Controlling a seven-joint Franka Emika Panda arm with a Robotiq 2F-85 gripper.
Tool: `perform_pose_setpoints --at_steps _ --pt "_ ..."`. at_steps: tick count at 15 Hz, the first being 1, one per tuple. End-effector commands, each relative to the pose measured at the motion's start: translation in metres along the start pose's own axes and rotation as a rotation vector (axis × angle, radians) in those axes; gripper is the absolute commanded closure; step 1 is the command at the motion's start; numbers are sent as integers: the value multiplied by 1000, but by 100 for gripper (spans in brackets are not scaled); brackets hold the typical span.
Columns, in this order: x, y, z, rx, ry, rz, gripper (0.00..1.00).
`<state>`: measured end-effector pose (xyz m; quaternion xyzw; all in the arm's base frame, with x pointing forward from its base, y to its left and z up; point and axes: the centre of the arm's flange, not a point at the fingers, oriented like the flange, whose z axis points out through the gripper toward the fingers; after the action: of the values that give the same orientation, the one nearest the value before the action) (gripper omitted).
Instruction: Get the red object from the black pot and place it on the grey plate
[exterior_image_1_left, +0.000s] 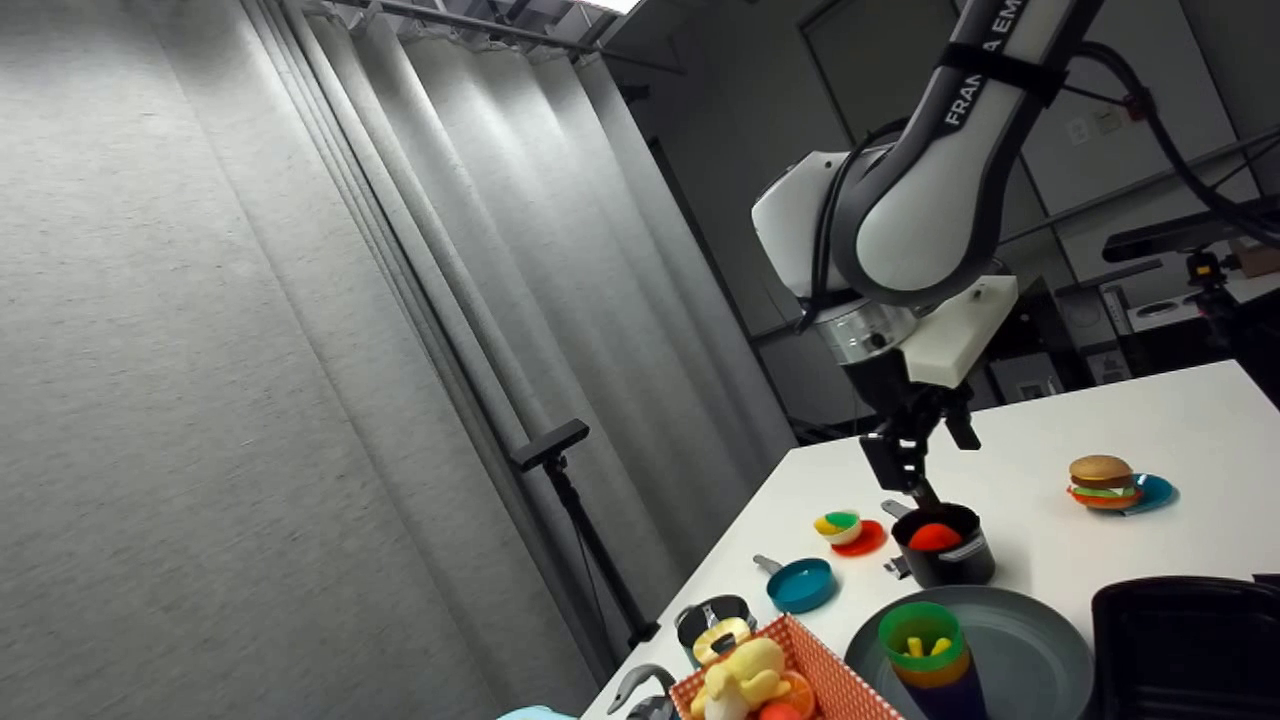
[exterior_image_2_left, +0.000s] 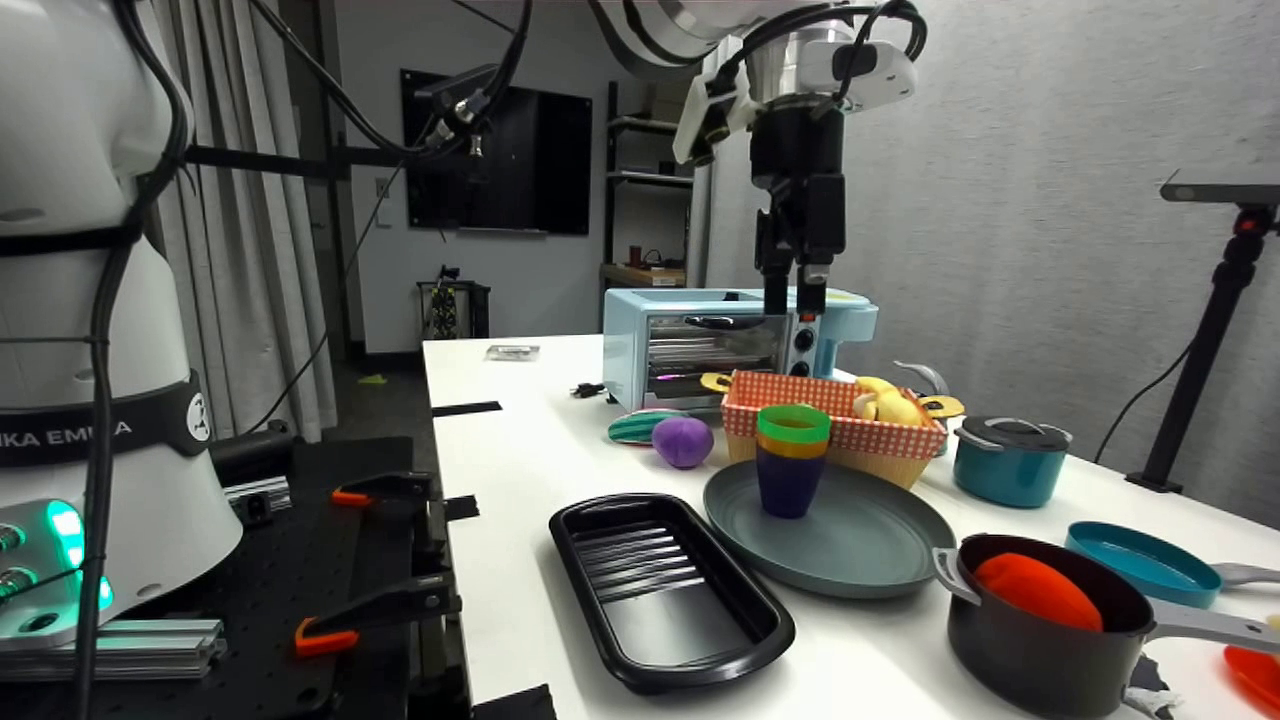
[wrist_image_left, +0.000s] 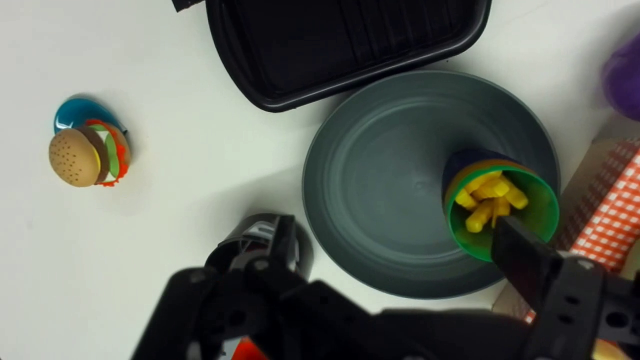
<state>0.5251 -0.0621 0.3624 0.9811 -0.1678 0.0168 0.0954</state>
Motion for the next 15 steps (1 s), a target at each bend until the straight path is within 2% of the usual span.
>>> perform_pose_setpoints --at_steps 1,9,15 --pt "3 4 2 -2 -1 17 0" --pt "12 8 8 15 -20 41 0" --pt "38 26 26 -27 -15 96 0"
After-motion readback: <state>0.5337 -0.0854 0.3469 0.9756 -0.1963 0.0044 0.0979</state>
